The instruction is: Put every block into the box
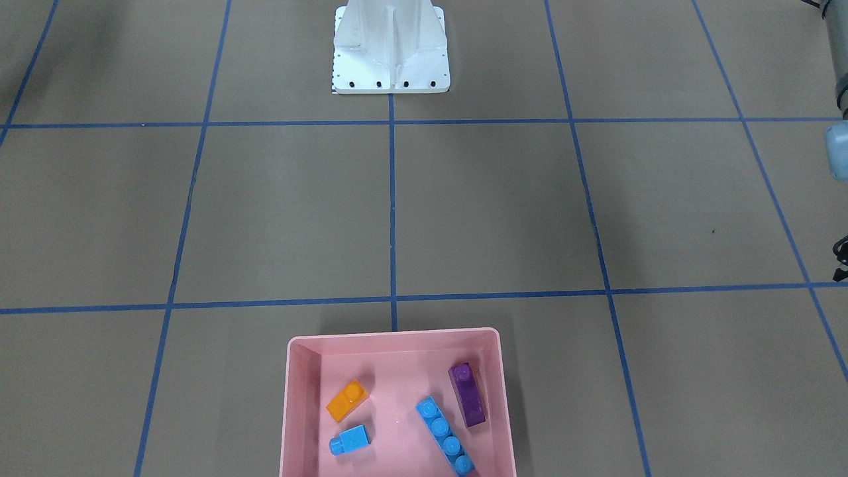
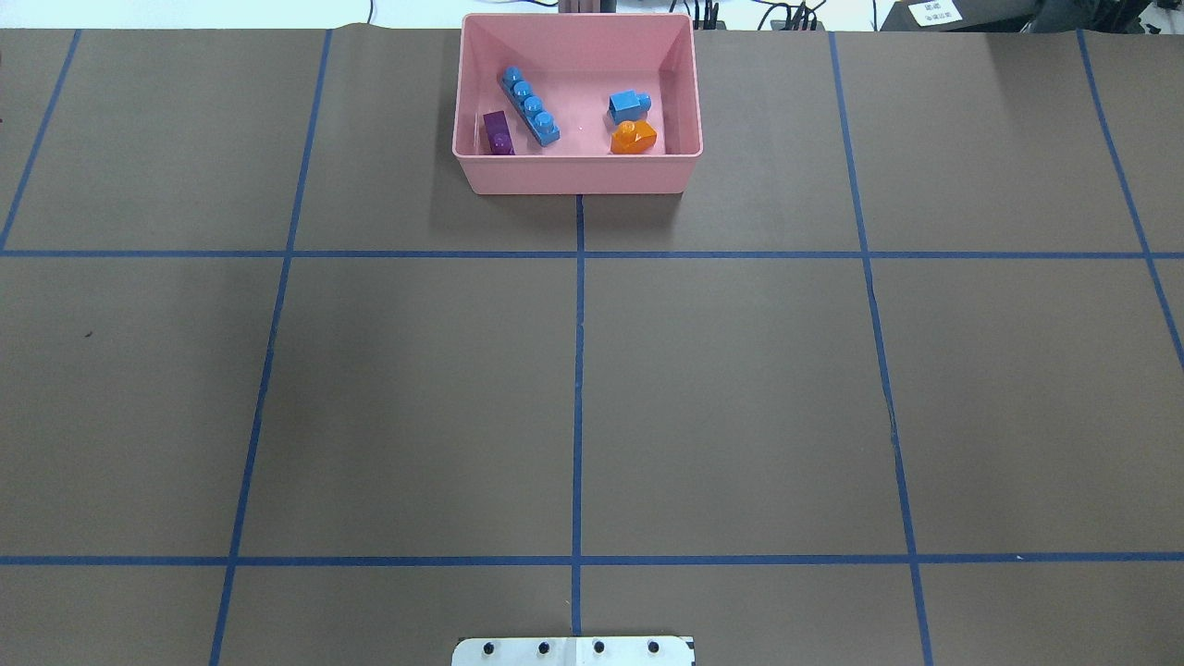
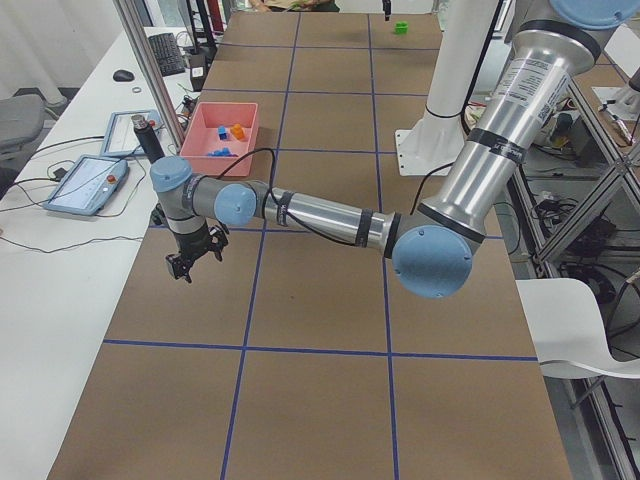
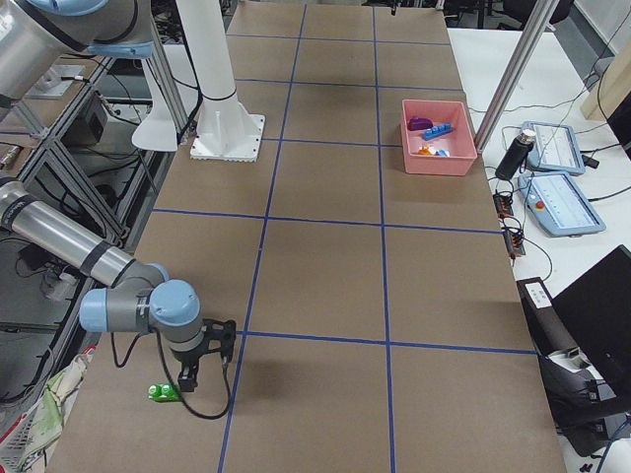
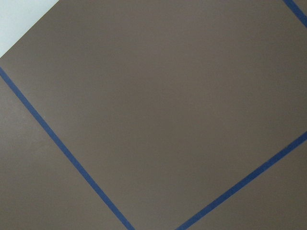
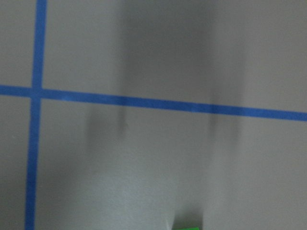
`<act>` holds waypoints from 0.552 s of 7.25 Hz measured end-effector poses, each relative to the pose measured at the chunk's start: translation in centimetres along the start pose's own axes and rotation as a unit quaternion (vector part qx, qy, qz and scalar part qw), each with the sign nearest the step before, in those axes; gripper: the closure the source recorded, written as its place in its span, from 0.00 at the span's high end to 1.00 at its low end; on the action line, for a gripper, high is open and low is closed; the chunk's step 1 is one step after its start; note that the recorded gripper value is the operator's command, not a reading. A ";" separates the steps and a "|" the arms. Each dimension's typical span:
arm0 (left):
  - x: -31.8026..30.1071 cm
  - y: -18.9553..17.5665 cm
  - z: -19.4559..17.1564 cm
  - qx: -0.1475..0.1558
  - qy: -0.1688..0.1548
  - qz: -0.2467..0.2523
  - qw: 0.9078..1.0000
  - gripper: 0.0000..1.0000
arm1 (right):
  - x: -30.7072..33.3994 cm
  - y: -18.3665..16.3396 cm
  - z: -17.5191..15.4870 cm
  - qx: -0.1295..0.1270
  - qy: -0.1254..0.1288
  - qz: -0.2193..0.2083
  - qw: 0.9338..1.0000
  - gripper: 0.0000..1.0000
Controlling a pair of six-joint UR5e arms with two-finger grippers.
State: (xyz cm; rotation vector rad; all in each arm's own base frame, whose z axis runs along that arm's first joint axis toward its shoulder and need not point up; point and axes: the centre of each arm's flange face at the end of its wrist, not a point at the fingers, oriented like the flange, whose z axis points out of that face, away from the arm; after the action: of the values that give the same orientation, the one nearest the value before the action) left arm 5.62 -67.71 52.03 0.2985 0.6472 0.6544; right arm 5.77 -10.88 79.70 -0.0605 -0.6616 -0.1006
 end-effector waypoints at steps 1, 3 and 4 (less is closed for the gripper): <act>0.4 0.6 -0.2 0.003 -0.001 0.000 1.000 1.00 | 1.5 2.4 1.9 -0.002 0.000 0.005 1.000 1.00; 0.9 1.1 -0.4 0.006 -0.001 0.002 1.000 1.00 | 3.0 5.1 3.9 -0.014 -0.009 0.010 1.000 1.00; 1.0 1.2 -0.5 0.007 -0.001 0.002 1.000 1.00 | 3.2 6.0 4.5 -0.021 -0.024 0.010 0.999 1.00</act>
State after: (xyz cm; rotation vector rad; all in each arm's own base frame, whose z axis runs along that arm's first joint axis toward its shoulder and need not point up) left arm 5.33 -66.11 51.76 0.3134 0.6492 0.6546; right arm 6.19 -4.80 85.08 -0.1102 -0.7066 -0.0940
